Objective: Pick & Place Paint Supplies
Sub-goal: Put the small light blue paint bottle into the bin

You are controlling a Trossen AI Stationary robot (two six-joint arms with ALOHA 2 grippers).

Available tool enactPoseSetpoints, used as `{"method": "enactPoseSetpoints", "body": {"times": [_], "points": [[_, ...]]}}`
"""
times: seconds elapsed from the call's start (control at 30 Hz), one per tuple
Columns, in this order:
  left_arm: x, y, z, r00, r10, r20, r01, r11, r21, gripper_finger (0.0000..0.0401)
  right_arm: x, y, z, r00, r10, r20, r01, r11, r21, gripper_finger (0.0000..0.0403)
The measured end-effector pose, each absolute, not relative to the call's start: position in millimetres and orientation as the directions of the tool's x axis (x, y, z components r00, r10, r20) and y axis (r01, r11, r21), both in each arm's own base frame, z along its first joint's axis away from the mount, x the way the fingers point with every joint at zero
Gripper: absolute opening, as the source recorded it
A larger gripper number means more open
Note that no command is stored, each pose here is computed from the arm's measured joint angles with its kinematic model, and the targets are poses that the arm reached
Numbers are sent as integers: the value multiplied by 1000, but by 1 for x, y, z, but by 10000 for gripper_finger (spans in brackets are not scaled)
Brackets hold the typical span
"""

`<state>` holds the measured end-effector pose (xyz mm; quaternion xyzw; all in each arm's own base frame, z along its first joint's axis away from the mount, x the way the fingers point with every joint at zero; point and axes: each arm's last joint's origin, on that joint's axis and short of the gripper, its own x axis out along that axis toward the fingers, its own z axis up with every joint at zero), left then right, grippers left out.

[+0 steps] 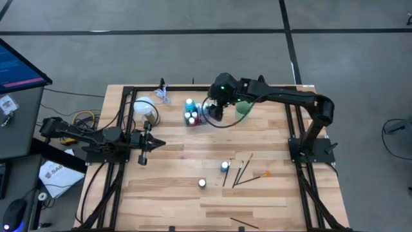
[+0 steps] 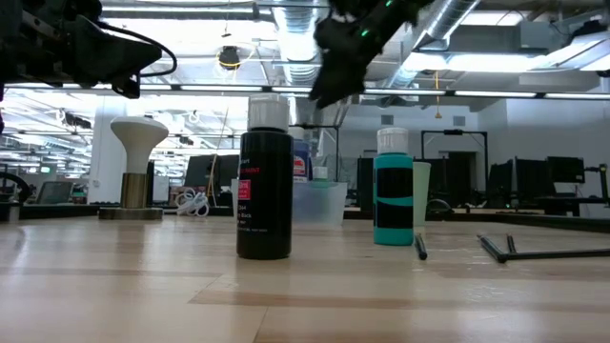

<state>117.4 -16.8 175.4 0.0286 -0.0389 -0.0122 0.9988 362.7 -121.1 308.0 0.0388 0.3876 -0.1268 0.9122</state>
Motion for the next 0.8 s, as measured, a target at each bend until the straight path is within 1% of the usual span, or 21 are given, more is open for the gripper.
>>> {"method": "enactPoseSetpoints", "body": {"times": [0.1, 0.17, 0.27, 0.4, 0.53, 0.7, 0.8], "points": [[117, -17, 176, 996, -27, 79, 22, 998, 58, 2, 341, -106, 319, 593, -166, -788, 268, 963, -2, 228], [117, -17, 176, 996, -26, 80, 22, 998, 57, 2, 328, -92, 320, 527, -133, -839, 278, 960, 22, 227], [117, -17, 176, 996, -26, 83, 22, 998, 57, 2, 313, -64, 310, 452, -77, -889, 277, 959, 58, 226], [117, -17, 176, 996, -26, 84, 21, 998, 57, 2, 301, -23, 290, 411, -14, -911, 243, 965, 95, 226], [117, -17, 176, 996, -26, 86, 21, 998, 57, 2, 300, 18, 278, 453, 17, -891, 177, 978, 108, 226], [117, -17, 177, 996, -26, 90, 21, 998, 56, 2, 309, 54, 274, 537, -45, -842, 87, 996, 2, 226], [117, -17, 177, 996, -26, 91, 21, 998, 56, 2, 316, 68, 266, 557, -35, -830, 29, 999, -22, 226]]}}
